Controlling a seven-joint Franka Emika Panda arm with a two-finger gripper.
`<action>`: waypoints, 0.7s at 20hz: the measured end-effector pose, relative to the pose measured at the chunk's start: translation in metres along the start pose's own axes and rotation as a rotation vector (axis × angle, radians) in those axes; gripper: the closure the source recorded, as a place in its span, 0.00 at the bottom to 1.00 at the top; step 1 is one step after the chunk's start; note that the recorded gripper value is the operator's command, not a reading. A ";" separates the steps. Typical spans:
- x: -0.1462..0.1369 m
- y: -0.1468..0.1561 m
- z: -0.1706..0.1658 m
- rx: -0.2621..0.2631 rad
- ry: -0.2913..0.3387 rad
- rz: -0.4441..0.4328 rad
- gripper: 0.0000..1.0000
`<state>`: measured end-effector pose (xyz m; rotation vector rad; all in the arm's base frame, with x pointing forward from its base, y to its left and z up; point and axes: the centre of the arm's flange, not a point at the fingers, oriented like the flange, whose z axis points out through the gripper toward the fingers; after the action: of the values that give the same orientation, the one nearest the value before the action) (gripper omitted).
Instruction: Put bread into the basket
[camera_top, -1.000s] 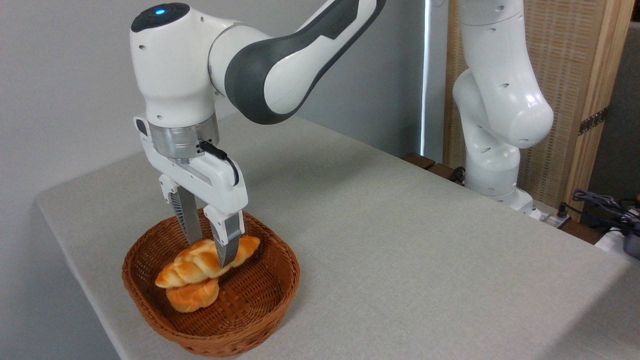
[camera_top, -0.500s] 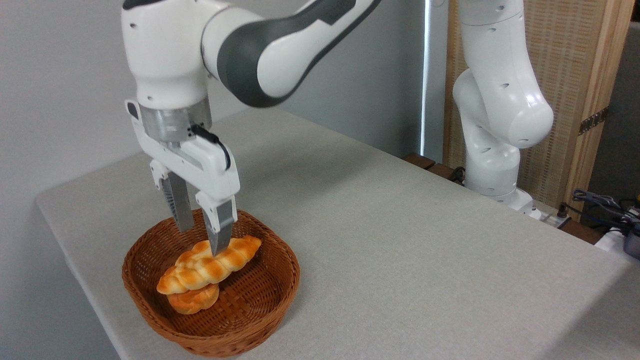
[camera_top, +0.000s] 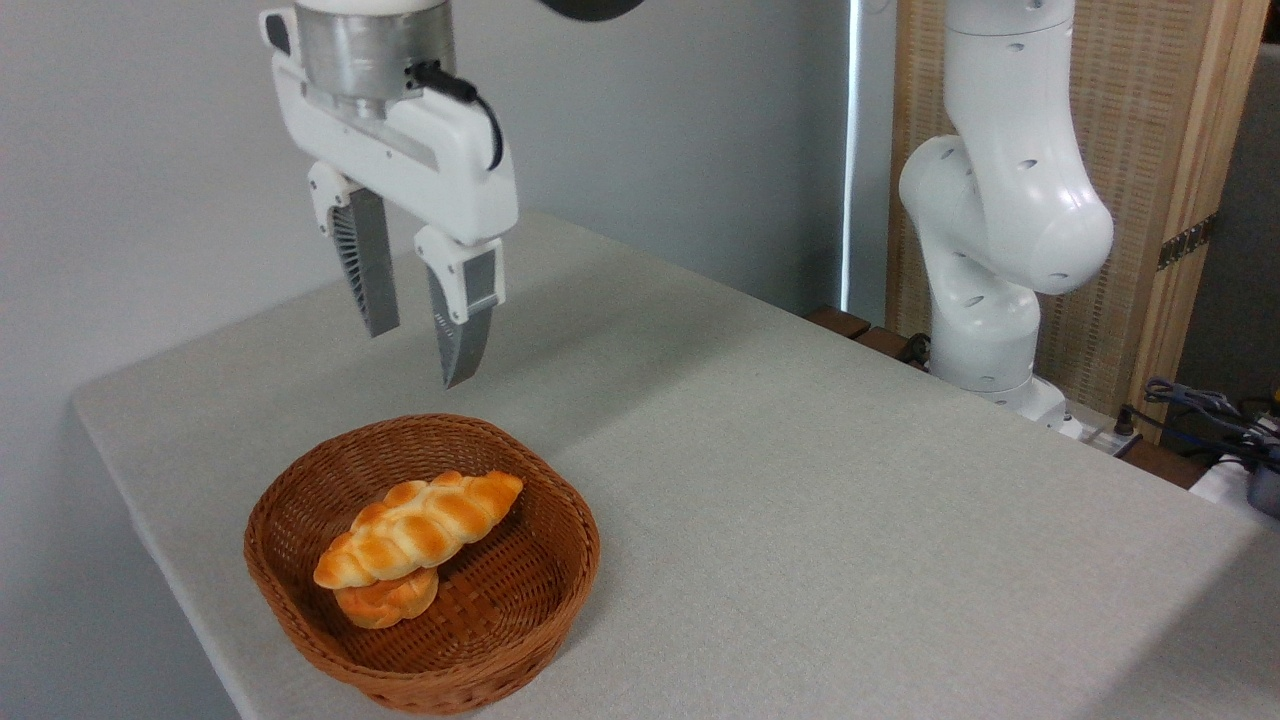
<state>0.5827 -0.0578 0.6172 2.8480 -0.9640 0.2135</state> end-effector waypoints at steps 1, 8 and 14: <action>-0.004 0.000 -0.002 0.006 -0.016 0.018 0.00; -0.004 0.011 0.004 0.067 -0.089 0.076 0.00; -0.013 0.000 0.004 0.060 -0.102 0.052 0.00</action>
<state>0.5730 -0.0510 0.6112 2.9158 -1.0699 0.1054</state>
